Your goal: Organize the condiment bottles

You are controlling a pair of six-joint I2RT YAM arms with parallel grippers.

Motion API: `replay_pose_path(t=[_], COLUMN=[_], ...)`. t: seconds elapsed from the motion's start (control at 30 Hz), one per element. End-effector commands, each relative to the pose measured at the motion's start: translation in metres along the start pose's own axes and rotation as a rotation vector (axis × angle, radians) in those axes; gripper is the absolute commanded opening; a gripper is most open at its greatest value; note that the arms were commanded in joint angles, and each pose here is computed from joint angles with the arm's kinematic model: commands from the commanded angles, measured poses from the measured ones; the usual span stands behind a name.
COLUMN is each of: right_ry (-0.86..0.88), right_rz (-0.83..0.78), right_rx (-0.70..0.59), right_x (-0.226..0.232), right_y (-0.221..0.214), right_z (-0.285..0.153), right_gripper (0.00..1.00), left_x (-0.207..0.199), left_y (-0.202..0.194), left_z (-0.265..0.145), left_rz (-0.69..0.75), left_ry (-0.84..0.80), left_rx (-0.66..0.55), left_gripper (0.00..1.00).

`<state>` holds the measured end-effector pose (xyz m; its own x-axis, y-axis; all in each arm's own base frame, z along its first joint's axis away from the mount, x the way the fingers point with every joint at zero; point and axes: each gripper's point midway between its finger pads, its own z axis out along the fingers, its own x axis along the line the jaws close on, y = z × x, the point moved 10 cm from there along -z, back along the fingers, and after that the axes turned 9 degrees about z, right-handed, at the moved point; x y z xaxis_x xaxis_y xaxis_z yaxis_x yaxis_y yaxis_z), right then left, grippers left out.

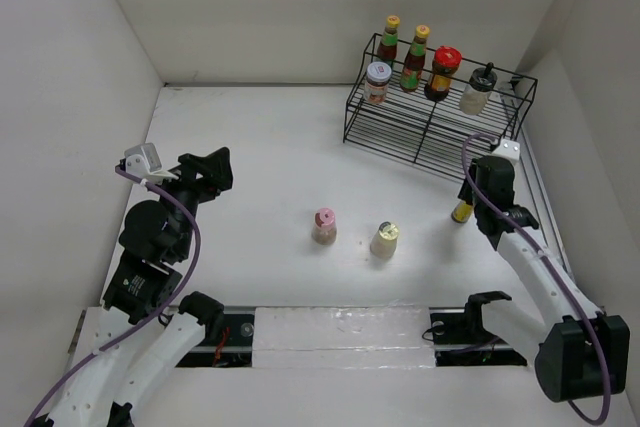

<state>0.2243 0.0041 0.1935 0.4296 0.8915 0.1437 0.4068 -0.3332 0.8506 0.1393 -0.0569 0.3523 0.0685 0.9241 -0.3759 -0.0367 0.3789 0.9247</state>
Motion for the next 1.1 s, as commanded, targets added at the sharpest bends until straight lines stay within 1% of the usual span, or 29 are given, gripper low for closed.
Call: replay_pose_path(t=[0.0,0.03,0.07,0.17,0.23,0.27,0.33,0.37,0.43,0.47,0.53,0.6,0.7,0.73,0.77,0.8,0.83,0.87,0.93,0.97,1.0,1.07], right_ry=[0.083,0.095,0.095,0.114,0.166,0.203,0.242,0.283,0.376,0.425,0.474,0.533,0.581,0.605,0.600,0.609,0.621,0.604,0.612,0.634,0.633,0.631], right_rz=[0.053,0.052,0.052,0.063,0.062,0.066,0.075,0.071,0.102,0.104,0.113,0.110,0.095,0.104,0.066,0.054,0.059,0.034,0.010,0.007,-0.012,-0.023], right_rx=[-0.056,-0.051,-0.051,-0.092,-0.121,-0.168,-0.209,-0.221,-0.295,-0.304,-0.352,-0.377,-0.409,-0.434,-0.413,-0.417,-0.451,-0.419,-0.421,-0.451,-0.412,-0.415], right_x=[0.009,0.009,0.010,0.015,0.026,0.033,0.043,0.052,0.066,0.073,0.087,0.101,0.126,0.135,0.148,0.156,0.164,0.177,0.191,0.198,0.208,0.217], right_y=[0.010,0.010,0.010,0.023,0.032,0.049,0.065,0.070,0.094,0.101,0.125,0.137,0.161,0.178,0.179,0.184,0.201,0.197,0.205,0.218,0.211,0.215], right_z=[0.002,0.002,0.002,-0.004,-0.013,-0.024,-0.037,-0.045,-0.061,-0.066,-0.074,-0.077,-0.067,-0.071,-0.054,-0.048,-0.050,-0.029,-0.017,-0.019,-0.002,0.008], right_gripper=[0.46,0.38,0.34,0.26,0.25,0.23,0.21,0.21,0.21,0.21,0.21,0.21,0.21,0.21,0.21,0.21,0.21,0.21,0.21,0.20,0.20,0.20], left_x=[-0.003,-0.003,-0.003,-0.003,-0.003,-0.003,-0.003,-0.003,-0.003,-0.003,-0.003,-0.003,-0.003,-0.003,-0.003,-0.003,-0.003,-0.003,-0.003,-0.003,-0.003,-0.002], left_y=[0.003,0.003,0.003,0.003,0.003,0.003,0.003,0.003,0.001,0.001,0.001,0.001,0.003,0.003,0.003,0.003,0.003,0.003,0.004,0.004,0.004,0.005], left_z=[0.003,0.003,0.003,0.003,0.003,0.003,0.003,0.003,0.005,0.005,0.005,0.005,0.003,0.003,0.003,0.003,0.003,0.003,0.001,0.001,0.001,0.001], left_rz=[-0.008,-0.008,-0.008,-0.008,-0.008,-0.008,-0.008,-0.008,-0.003,-0.003,-0.003,-0.003,-0.008,-0.008,-0.008,-0.008,-0.008,-0.008,-0.011,-0.011,-0.011,-0.011], left_ry=[-0.013,-0.013,-0.013,-0.013,-0.013,-0.013,-0.013,-0.013,-0.010,-0.010,-0.010,-0.010,-0.013,-0.013,-0.013,-0.013,-0.013,-0.013,-0.025,-0.025,-0.025,-0.016], left_rx=[-0.031,-0.031,-0.031,-0.031,-0.031,-0.031,-0.031,-0.031,-0.022,-0.022,-0.022,-0.022,-0.031,-0.031,-0.031,-0.031,-0.031,-0.031,-0.036,-0.036,-0.036,-0.039], left_gripper=[0.72,0.72,0.72,0.72,0.72,0.72,0.72,0.72,0.72,0.72,0.72,0.72,0.72,0.72,0.72,0.72,0.72,0.72,0.72,0.72,0.72,0.72])
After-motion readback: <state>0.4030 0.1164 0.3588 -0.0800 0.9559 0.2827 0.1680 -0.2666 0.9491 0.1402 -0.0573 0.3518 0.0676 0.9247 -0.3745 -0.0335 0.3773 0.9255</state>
